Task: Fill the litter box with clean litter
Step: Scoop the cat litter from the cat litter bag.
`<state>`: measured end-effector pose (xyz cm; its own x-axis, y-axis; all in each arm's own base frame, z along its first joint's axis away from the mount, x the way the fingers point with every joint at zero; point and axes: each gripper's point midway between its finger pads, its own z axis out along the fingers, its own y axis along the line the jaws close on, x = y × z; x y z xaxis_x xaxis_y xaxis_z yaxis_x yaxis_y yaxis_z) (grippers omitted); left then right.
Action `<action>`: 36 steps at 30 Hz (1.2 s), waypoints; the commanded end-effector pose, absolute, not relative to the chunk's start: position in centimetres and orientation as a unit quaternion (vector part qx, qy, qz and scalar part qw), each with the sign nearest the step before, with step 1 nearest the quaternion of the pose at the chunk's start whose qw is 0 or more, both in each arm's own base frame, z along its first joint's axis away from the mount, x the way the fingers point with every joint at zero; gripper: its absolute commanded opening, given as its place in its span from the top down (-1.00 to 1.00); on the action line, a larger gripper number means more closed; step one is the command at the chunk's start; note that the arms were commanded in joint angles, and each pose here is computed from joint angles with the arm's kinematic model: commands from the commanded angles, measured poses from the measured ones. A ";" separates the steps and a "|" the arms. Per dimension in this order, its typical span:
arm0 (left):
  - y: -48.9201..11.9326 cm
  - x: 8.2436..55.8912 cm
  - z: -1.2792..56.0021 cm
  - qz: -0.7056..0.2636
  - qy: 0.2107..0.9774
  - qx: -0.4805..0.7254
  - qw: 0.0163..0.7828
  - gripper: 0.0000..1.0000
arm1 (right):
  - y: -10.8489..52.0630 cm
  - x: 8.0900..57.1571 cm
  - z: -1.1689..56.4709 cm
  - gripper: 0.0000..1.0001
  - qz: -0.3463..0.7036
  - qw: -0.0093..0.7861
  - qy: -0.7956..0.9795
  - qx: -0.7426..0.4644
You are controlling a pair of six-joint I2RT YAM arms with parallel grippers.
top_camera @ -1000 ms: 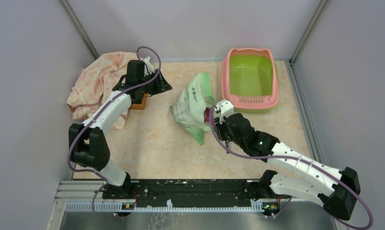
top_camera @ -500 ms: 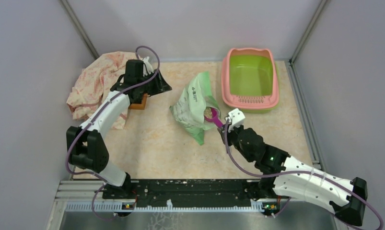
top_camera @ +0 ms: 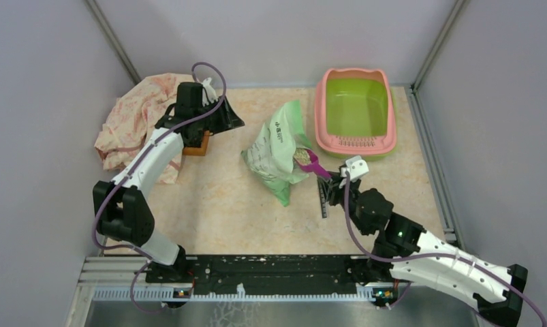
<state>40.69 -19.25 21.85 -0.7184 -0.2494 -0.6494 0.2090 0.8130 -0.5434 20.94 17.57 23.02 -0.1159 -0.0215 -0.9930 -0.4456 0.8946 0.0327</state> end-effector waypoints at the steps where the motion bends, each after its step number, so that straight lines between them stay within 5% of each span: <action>1: -19.5 40.3 23.6 -0.312 0.865 0.006 0.393 -0.01 | 16.2 20.9 25.1 1.00 0.176 0.678 0.704 -0.119; 36: -19.5 40.0 24.1 -0.317 0.861 0.012 0.399 -0.01 | 15.7 19.2 24.4 1.00 0.222 0.693 0.671 -0.137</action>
